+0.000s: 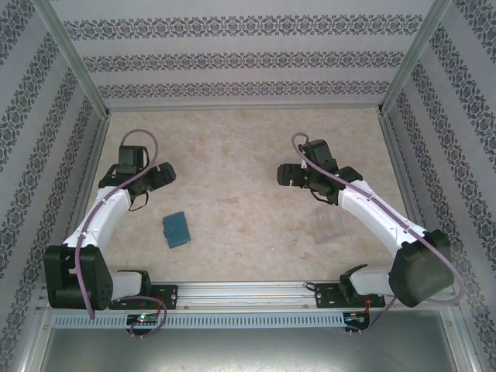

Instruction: Take the credit cards out of the card holder

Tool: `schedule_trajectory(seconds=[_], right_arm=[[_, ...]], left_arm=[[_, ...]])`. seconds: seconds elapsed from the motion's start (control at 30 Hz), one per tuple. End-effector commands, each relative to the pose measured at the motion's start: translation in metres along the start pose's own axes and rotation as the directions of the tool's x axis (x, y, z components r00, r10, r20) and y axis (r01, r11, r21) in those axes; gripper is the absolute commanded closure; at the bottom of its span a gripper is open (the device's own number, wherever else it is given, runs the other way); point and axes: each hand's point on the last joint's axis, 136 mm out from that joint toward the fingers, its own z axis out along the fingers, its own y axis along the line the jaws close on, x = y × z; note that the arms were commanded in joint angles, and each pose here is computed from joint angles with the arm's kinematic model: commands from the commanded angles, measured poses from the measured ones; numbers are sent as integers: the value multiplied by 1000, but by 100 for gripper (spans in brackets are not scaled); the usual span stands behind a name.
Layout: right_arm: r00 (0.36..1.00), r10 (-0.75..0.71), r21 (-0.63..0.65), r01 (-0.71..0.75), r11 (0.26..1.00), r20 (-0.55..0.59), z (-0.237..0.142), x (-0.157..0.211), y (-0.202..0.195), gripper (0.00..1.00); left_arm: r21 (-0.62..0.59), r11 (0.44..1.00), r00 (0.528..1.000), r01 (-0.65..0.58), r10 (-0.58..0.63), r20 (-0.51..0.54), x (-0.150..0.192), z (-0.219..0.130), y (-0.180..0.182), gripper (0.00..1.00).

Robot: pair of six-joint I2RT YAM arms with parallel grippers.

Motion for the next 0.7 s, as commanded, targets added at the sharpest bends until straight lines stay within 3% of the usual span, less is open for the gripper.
schedule_trajectory(seconds=[0.0, 0.2, 0.43, 0.57, 0.67], right_arm=[[994, 31, 36, -27, 999, -102, -3, 16, -3, 9], [973, 78, 146, -47, 988, -215, -8, 41, -25, 16], [952, 122, 234, -56, 971, -280, -13, 72, -46, 50], [935, 125, 270, -33, 962, -333, -9, 92, -59, 63], [925, 126, 304, -12, 953, -359, -8, 101, -70, 67]], left_arm=[[4, 1000, 988, 31, -30, -151, 38, -6, -3, 12], [-1, 999, 968, 46, -45, -246, 66, -4, -1, 15], [-31, 1000, 950, -2, -7, -311, 79, -13, 7, 15], [-35, 998, 948, -52, 38, -317, 71, -24, 5, 14], [-31, 995, 949, -94, 80, -305, 62, -29, 2, 14]])
